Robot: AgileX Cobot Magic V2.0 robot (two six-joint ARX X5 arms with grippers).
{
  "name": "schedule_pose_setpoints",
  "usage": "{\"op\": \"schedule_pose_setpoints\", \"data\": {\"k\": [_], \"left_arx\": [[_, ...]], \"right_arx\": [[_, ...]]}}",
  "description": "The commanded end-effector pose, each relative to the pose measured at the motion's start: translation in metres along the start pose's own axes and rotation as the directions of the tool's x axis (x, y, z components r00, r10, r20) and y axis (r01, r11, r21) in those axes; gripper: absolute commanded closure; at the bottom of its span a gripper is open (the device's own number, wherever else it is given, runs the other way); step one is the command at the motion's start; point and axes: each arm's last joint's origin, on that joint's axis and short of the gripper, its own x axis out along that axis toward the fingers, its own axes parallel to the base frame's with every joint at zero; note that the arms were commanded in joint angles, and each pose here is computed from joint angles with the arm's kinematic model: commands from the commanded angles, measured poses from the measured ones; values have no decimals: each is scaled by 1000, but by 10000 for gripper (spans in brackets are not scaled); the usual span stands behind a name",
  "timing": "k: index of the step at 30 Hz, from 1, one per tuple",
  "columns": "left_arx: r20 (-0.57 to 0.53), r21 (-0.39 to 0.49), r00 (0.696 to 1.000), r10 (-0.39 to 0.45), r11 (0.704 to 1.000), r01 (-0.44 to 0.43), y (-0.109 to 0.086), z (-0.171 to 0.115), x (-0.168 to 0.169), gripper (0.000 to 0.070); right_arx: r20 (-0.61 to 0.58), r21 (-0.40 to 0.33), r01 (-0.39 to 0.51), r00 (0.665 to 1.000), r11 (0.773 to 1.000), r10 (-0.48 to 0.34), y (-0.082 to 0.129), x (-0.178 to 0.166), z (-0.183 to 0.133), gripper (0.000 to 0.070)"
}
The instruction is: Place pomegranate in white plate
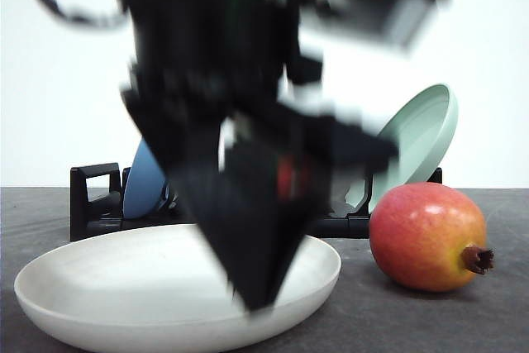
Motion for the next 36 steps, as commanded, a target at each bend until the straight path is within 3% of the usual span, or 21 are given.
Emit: {"op": "schedule_pose_setpoints", "data": {"k": [1,4,8,16,22,28,32,36], "left_arx": [[43,-58,999,-10,998,12,2,0,-14,165],[119,-117,993,-24,992,37,16,-7,-41,92],[230,-184,972,-39,979,83,35,-21,-76,94],[437,-298,898,-51,934,198,72,-65,-136,104],[565,-335,824,-46,900,279,90,-106,-155,104],[707,-357,707,-25,850,387,98,-146,-152,104],[742,-378,671,-20,813,442,102,-172,-148,104],[771,-383,636,-18,786,486,107,-190,-151,104]], "right_arx": [[-3,3,-18,1000,1000,18,1,2,5,118],[-45,11,-64,997,998,65,2,11,4,118],[-120,21,-118,986,993,119,2,27,1,118],[-319,74,-60,944,995,81,-7,69,-12,118],[-486,103,51,874,993,6,-22,97,-27,117],[-594,120,138,804,983,-40,-38,123,-41,74],[-654,119,189,754,975,-66,-50,140,-50,8],[-709,95,226,699,969,-93,-60,156,-62,0]]}}
